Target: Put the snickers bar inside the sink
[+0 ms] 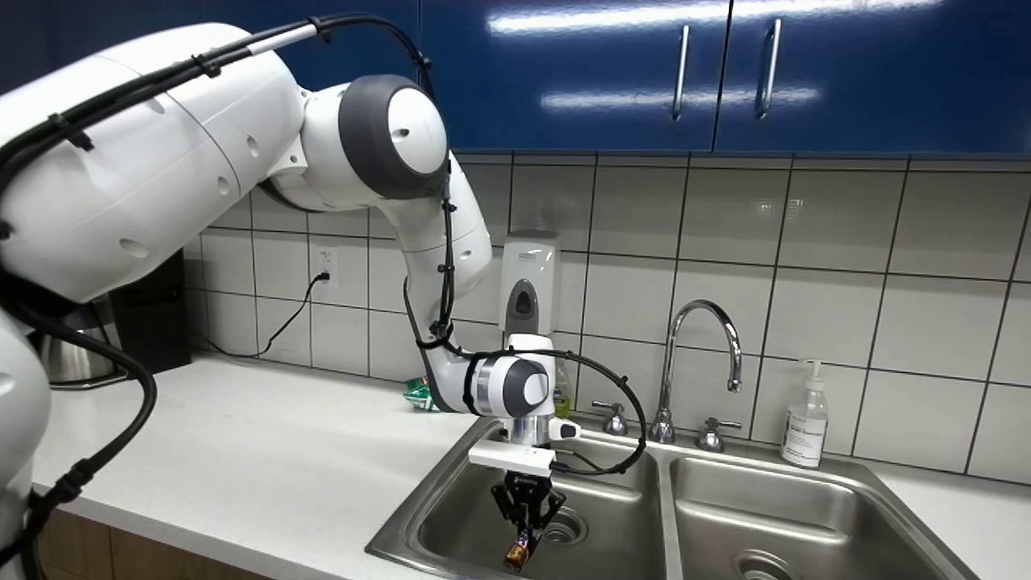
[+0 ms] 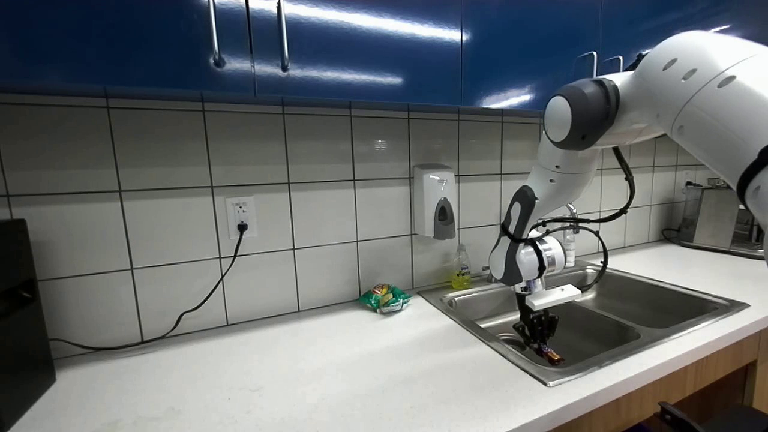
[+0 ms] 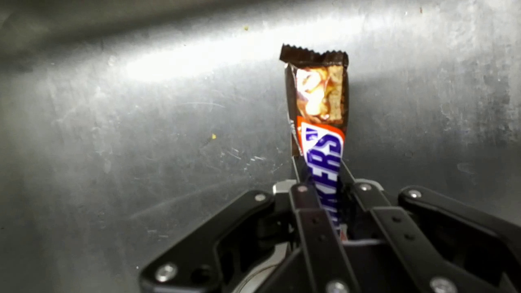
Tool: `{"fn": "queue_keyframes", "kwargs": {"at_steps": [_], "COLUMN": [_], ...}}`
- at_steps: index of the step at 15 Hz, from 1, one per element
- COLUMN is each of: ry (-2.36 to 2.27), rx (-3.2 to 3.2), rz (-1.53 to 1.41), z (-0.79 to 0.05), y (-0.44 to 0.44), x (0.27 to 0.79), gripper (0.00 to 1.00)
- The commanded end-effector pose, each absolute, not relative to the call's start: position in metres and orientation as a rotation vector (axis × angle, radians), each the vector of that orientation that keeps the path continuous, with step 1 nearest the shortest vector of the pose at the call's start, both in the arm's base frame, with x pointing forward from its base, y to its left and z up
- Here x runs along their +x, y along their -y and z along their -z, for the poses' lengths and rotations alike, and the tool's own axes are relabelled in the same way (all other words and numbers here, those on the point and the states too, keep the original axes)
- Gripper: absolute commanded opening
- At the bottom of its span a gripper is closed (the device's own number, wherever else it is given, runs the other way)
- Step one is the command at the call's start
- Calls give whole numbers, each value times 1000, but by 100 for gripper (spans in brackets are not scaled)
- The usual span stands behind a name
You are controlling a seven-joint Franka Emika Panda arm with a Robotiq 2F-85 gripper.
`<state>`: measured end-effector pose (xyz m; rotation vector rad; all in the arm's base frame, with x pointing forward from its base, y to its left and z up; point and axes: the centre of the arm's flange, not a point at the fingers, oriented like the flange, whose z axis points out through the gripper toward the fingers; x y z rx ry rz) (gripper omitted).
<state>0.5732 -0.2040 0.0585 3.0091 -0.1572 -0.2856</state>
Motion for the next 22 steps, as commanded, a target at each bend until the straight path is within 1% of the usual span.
{"fn": "queue_keyframes", "kwargs": {"at_steps": [1,22], "ry": [189,183], "rx": [3025,3033], "rz": [278,307], "z": [-48,-29], "y": [206,205], "x": [581,578], "gripper": [4,4]}}
